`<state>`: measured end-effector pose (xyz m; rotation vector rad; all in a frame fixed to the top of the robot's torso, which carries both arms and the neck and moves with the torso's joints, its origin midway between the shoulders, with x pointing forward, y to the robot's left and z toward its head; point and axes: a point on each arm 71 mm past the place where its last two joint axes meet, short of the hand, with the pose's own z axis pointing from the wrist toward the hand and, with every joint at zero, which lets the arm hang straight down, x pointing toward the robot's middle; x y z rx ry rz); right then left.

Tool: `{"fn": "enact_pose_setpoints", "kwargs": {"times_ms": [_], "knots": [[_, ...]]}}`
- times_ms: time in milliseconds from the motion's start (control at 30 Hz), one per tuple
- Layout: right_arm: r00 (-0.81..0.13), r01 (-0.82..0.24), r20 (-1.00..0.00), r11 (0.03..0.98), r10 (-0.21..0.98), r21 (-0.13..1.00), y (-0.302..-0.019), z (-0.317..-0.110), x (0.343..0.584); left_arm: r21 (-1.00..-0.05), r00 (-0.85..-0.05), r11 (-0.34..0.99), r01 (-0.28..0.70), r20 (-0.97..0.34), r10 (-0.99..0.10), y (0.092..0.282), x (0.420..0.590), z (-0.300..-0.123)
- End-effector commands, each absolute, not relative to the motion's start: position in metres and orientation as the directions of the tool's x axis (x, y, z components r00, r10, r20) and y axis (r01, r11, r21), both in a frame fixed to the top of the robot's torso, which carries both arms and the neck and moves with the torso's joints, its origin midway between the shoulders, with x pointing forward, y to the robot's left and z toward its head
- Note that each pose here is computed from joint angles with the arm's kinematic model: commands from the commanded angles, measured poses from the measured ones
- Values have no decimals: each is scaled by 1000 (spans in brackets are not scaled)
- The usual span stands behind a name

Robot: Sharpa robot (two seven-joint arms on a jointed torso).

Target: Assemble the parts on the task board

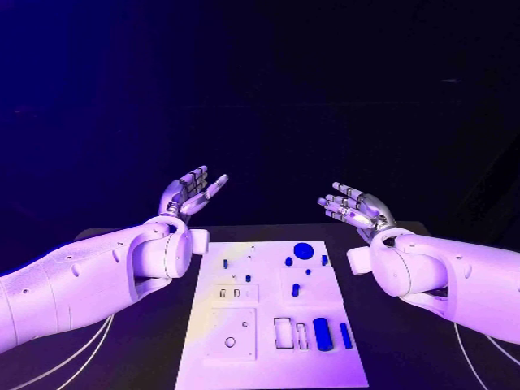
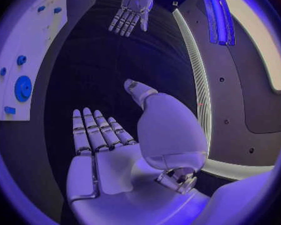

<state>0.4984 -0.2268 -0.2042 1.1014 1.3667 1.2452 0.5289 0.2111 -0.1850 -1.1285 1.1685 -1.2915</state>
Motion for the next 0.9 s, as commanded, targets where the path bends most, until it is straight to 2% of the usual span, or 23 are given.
{"fn": "enact_pose_setpoints", "kwargs": {"times_ms": [33, 133, 167, 433, 567, 900], "knots": [[-289, 48, -56, 73, 956, 996, -221, -203, 500, -993, -119, -62, 99, 50, -992, 206, 530, -183], [-298, 50, -59, 77, 953, 996, -223, -202, 501, -993, -119, -62, 99, 50, -992, 206, 530, -183], [-337, -81, -228, 213, 914, 974, -226, -192, 509, -994, -133, -93, 62, 84, -988, 221, 524, -188], [-275, -294, -538, 463, 797, 836, -229, -171, 518, -994, -164, -78, 75, 65, -984, 229, 518, -181], [-255, -344, -622, 532, 740, 774, -229, -165, 521, -994, -183, -71, 83, 54, -982, 230, 515, -176], [-222, -459, -847, 714, 484, 528, -221, -150, 522, -992, -259, -79, 93, 53, -964, 224, 494, -161]]}}
